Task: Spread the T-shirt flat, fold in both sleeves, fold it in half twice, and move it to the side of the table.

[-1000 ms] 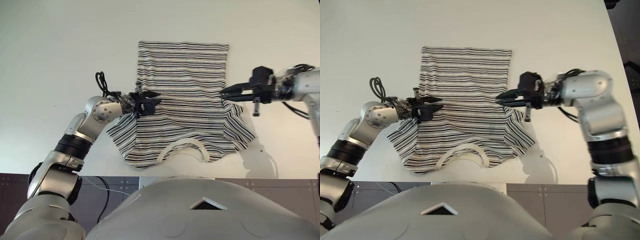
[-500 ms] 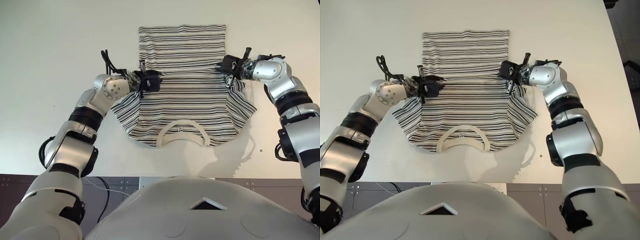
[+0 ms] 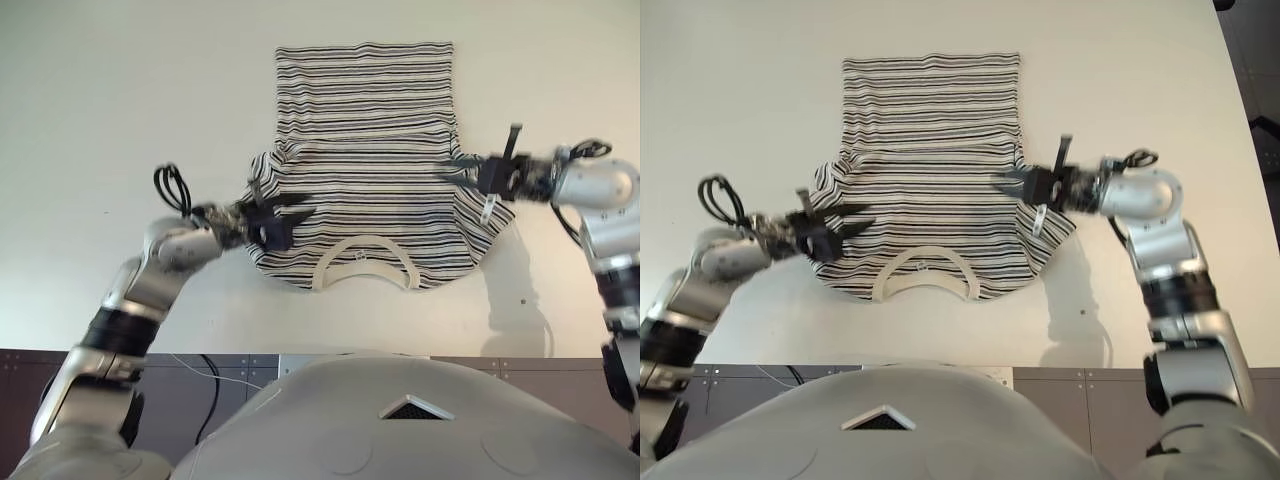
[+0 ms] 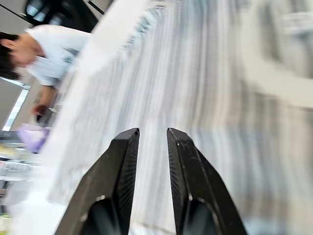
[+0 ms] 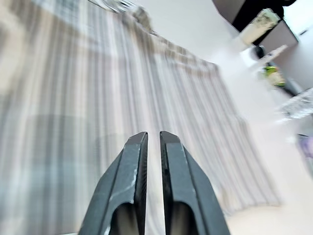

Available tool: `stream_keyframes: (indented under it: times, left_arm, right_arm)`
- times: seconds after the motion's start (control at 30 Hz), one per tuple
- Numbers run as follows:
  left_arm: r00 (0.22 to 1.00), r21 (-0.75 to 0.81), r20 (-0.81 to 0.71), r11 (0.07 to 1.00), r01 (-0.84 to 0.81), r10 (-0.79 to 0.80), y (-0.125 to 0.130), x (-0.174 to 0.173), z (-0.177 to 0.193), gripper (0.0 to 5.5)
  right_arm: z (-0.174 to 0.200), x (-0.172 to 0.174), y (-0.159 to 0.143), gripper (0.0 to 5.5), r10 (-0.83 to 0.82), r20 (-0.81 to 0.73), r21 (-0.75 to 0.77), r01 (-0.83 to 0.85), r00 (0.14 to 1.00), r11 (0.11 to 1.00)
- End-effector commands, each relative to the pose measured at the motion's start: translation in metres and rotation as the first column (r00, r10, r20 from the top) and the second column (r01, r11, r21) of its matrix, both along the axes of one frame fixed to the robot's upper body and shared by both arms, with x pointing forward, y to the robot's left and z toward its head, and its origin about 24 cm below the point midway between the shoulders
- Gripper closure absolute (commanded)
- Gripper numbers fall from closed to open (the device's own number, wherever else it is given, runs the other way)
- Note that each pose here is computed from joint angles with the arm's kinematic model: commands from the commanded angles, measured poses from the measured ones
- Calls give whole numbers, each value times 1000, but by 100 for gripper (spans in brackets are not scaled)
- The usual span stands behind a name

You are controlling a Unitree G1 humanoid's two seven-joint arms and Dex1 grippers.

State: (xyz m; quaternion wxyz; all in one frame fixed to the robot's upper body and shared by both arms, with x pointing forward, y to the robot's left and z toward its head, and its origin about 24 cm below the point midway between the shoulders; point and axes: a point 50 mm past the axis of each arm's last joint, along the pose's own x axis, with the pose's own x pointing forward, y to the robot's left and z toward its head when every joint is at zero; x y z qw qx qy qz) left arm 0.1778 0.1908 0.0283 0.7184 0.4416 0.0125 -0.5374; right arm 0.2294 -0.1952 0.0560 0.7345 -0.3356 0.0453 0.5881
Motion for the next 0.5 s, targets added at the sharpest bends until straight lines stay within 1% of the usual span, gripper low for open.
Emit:
stream_keyframes:
  times: [0.03, 0.13, 0.23, 0.4, 0.47, 0.5]
  left_arm:
    - [997, 100, -73, 995, 11, -4, 12, -21, -17, 446]
    - [993, 120, -121, 992, 26, -11, 17, -31, -23, 446]
    - [990, 77, -142, 997, 15, -4, 17, -39, -19, 446]
    - [989, -57, -138, 997, -57, 49, 11, -41, 1, 446]
    - [990, -114, -97, 987, -111, 100, 11, -30, 13, 446]
    - [987, -174, -74, 973, -153, 142, 11, -23, 25, 446]
  right_arm:
    - [-18, -30, -5, 507, -1, -115, -63, -6, 993, 998]
    - [-26, -44, -11, 507, 7, -167, -113, -26, 986, 993]
    - [-25, -54, -15, 507, 14, -203, -138, -43, 979, 990]
    - [-17, -63, -17, 507, 18, -210, -147, -50, 977, 988]
    - [-10, -59, -16, 507, 2, -175, -128, -24, 985, 992]
    - [-5, -55, -16, 507, -13, -146, -108, -2, 989, 994]
